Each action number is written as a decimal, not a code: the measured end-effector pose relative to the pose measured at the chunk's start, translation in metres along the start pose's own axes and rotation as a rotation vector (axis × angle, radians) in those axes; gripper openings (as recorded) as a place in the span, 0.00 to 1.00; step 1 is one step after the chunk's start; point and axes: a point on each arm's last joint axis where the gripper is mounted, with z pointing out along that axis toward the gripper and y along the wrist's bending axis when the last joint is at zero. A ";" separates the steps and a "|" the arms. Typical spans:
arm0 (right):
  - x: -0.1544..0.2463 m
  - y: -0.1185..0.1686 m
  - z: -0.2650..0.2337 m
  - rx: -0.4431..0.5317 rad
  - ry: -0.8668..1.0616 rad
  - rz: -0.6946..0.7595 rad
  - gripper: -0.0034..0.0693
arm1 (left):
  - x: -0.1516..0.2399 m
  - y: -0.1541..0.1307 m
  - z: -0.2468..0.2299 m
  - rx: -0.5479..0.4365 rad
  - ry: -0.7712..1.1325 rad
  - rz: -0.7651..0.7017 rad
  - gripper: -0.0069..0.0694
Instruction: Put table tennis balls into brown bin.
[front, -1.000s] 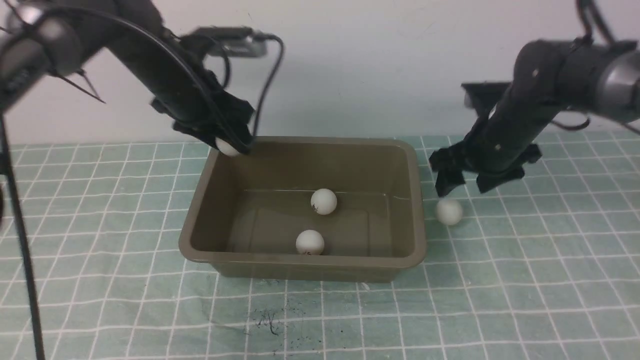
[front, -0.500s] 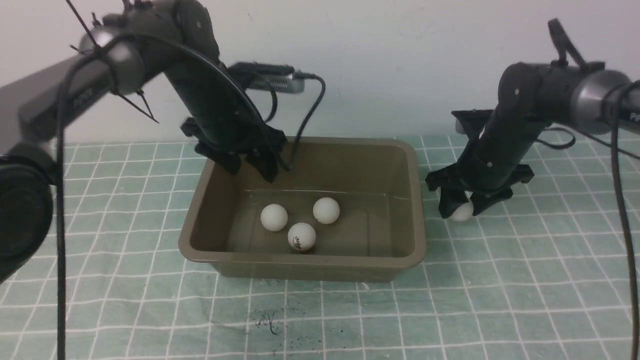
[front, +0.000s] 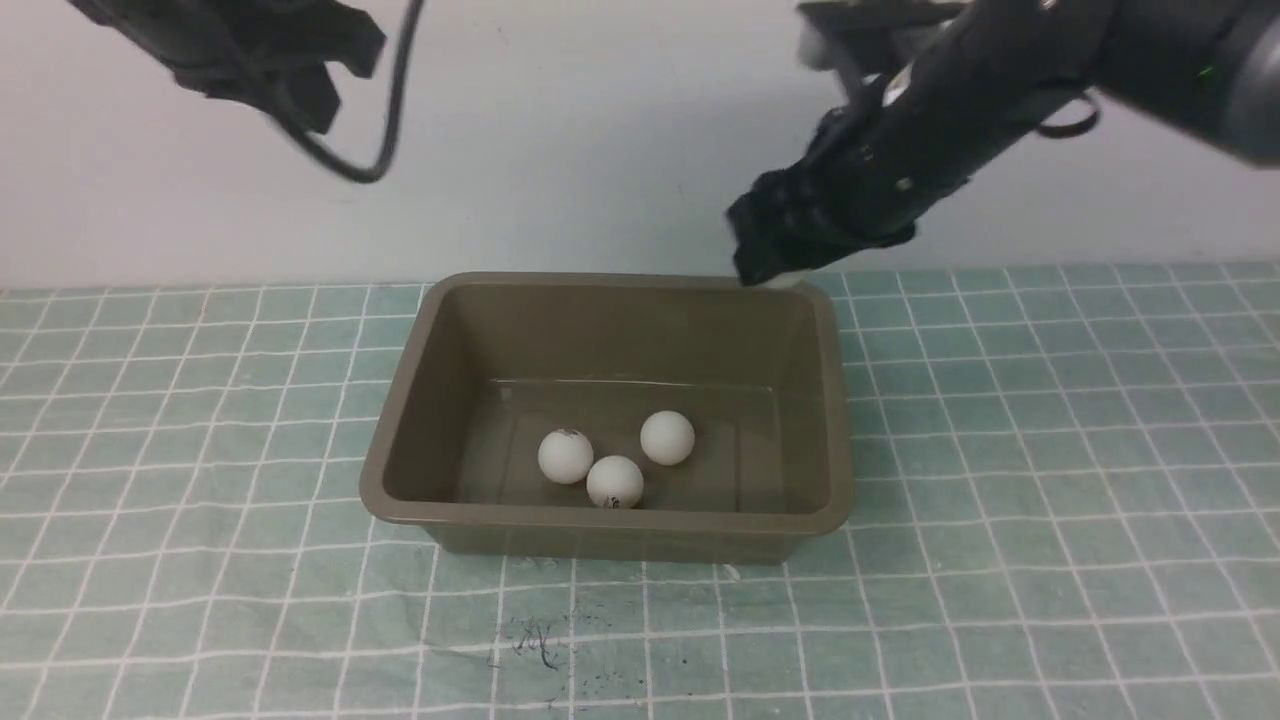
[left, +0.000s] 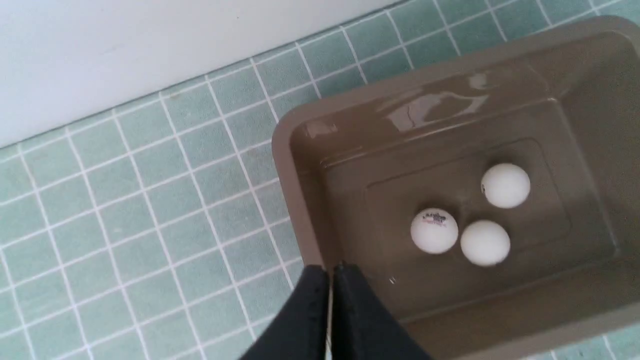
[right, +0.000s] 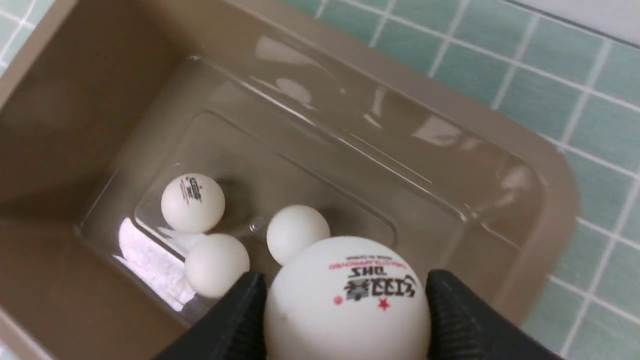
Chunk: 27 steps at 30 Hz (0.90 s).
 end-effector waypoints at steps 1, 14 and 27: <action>0.000 0.001 0.003 0.007 0.002 -0.009 0.59 | 0.007 -0.002 -0.006 0.002 0.003 -0.001 0.08; 0.002 0.009 -0.086 0.106 -0.062 -0.032 0.39 | 0.101 -0.019 -0.070 -0.026 -0.044 0.006 0.08; 0.110 0.035 -0.312 0.086 -0.675 -0.030 0.03 | 0.156 -0.032 -0.095 -0.014 -0.246 -0.008 0.08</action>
